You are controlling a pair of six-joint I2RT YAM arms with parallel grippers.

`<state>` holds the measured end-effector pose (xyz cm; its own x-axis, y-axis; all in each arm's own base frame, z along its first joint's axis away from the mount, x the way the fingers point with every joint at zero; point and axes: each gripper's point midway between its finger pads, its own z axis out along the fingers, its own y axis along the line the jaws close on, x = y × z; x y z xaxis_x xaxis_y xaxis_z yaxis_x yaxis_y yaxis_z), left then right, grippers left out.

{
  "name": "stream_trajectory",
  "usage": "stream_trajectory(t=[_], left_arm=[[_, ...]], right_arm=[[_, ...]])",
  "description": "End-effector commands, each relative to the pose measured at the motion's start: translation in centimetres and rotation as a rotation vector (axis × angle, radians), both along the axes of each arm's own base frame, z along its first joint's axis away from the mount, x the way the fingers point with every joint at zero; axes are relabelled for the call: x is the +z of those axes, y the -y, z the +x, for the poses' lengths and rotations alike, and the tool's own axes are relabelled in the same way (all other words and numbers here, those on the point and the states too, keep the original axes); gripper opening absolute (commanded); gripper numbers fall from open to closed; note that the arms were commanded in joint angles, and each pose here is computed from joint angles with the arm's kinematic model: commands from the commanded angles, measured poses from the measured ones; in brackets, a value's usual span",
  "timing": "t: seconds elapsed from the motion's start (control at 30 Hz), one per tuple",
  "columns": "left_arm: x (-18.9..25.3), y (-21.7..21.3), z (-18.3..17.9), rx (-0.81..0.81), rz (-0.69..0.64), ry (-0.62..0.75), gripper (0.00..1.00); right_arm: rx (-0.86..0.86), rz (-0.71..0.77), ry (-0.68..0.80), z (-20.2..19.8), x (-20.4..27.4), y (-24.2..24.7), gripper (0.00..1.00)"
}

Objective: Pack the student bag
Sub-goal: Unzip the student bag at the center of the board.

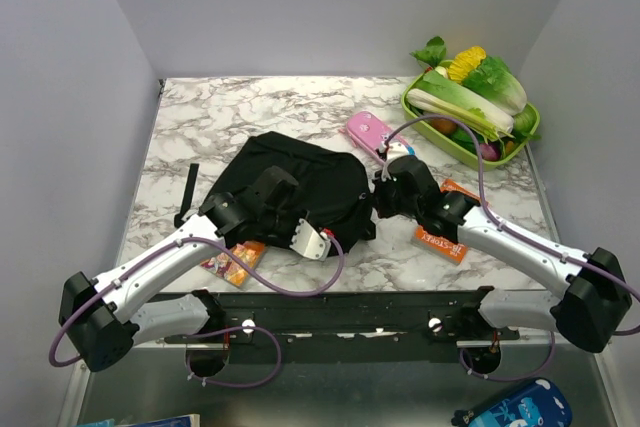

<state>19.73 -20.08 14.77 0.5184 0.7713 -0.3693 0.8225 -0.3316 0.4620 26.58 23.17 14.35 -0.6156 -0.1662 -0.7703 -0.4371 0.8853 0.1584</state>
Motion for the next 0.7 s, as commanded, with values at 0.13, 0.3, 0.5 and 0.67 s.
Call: stream_trajectory(t=[0.13, 0.3, 0.5, 0.67], left_arm=[[-2.1, -7.1, -0.4, 0.052, 0.262, 0.010, 0.02], [-2.9, -10.7, 1.5, 0.154, 0.277, 0.024, 0.01], [-1.7, -12.8, 5.0, 0.311, 0.194, 0.058, 0.08], [0.3, -10.9, 4.9, 0.390, 0.075, -0.049, 0.20]], right_arm=[[-0.329, -0.025, 0.126, 1.2, 0.8, 6.9, 0.01], [-0.250, -0.003, 0.050, -0.5, -1.3, 6.0, 0.01], [-0.161, 0.041, -0.024, -1.2, -2.9, 3.7, 0.01], [-0.107, 0.037, -0.033, -0.9, -3.1, 2.3, 0.01]])
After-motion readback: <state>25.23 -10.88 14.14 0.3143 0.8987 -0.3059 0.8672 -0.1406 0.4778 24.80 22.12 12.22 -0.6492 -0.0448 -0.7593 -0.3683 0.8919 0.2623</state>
